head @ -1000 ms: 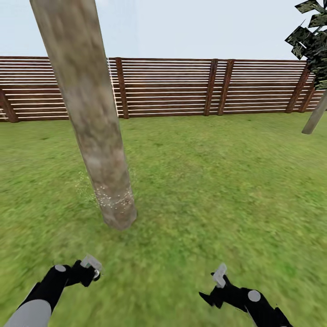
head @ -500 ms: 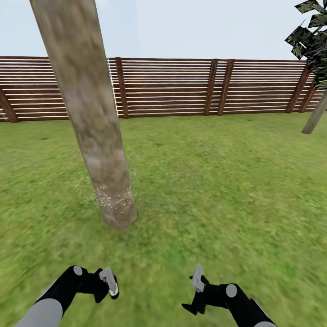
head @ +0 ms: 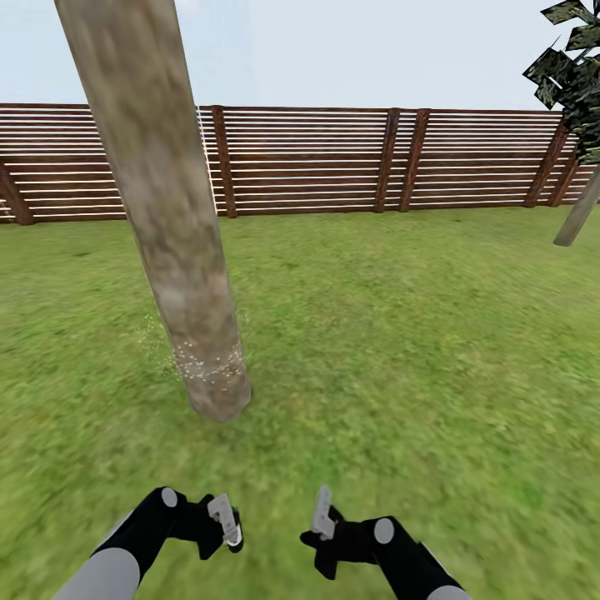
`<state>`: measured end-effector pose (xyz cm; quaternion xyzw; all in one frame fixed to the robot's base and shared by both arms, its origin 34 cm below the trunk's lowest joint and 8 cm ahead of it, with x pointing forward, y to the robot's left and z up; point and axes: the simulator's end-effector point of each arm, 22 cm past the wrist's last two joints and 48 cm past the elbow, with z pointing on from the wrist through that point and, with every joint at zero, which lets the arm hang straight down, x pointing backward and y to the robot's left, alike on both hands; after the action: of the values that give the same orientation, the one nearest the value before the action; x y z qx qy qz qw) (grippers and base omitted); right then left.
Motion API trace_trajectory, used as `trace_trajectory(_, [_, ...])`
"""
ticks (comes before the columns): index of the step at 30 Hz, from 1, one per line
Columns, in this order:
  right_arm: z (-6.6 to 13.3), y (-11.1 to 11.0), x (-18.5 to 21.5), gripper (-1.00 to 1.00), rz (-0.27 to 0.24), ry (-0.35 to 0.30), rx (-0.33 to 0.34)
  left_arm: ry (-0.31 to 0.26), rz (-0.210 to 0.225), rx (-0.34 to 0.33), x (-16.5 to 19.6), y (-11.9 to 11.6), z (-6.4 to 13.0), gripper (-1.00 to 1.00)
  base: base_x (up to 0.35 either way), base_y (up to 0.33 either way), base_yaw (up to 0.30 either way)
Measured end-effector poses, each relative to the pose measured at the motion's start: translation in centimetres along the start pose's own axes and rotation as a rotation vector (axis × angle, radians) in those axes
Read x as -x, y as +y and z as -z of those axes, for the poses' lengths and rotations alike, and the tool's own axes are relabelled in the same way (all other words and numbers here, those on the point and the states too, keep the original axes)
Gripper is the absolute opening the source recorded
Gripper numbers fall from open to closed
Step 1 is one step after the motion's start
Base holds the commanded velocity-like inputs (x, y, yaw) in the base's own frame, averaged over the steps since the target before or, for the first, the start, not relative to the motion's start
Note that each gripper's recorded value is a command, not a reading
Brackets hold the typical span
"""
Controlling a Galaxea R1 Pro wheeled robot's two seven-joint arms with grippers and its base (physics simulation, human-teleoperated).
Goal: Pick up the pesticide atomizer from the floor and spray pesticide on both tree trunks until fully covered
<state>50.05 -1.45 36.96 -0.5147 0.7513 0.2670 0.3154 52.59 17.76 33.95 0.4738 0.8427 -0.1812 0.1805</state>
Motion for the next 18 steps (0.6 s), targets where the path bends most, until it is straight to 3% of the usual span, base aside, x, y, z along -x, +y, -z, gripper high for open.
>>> trace_trajectory(16, [-0.6, 0.1, 1.6, -1.00, 0.010, -0.022, 0.004, -0.058, -0.048, -0.093, 1.7, -4.1, -2.1, -1.00, 0.000, 0.000, 0.000])
trace_trajectory(18, [-0.6, 0.1, 1.6, -1.00, 0.010, -0.022, 0.004, -0.050, -0.076, -0.108, 2.2, -4.8, -2.5, -1.00, 0.000, 0.000, 0.000])
